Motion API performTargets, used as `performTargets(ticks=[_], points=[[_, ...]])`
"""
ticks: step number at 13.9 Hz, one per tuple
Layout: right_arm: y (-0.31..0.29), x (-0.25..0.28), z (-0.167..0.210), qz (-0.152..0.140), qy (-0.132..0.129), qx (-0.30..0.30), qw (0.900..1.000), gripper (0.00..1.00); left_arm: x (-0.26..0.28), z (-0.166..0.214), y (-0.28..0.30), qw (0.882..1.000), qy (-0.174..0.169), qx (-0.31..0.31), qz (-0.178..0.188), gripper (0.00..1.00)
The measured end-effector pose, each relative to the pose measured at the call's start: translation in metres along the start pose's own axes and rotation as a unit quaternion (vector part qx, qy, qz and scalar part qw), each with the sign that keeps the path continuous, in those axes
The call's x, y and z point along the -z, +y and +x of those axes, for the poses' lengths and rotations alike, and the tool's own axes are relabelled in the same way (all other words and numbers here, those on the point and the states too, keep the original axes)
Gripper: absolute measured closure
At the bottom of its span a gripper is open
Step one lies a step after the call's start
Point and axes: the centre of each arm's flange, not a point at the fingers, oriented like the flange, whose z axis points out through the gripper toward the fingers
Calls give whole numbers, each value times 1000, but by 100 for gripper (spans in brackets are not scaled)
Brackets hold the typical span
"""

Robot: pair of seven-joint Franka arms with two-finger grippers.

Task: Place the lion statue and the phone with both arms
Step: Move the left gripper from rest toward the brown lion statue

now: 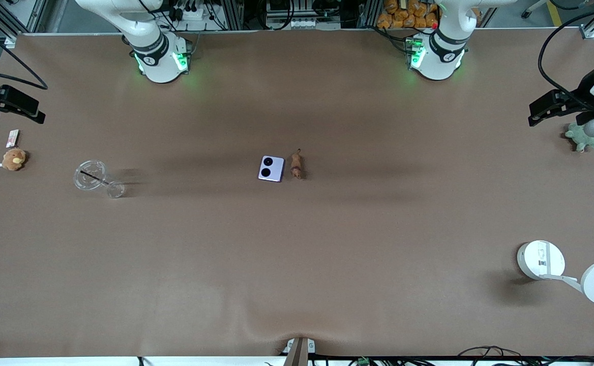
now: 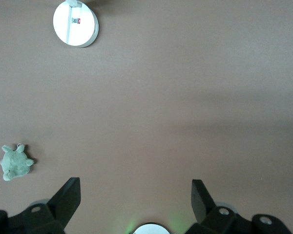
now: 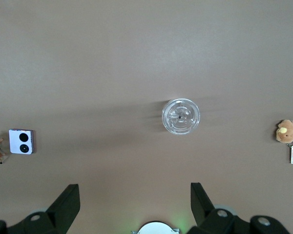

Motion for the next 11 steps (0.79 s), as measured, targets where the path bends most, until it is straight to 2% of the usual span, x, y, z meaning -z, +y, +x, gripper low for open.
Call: performTargets(ticks=[11], points=[[-2,-1,1,0,-1,2,1000,0,-11,7,1,1000,-9,-1,0,0]])
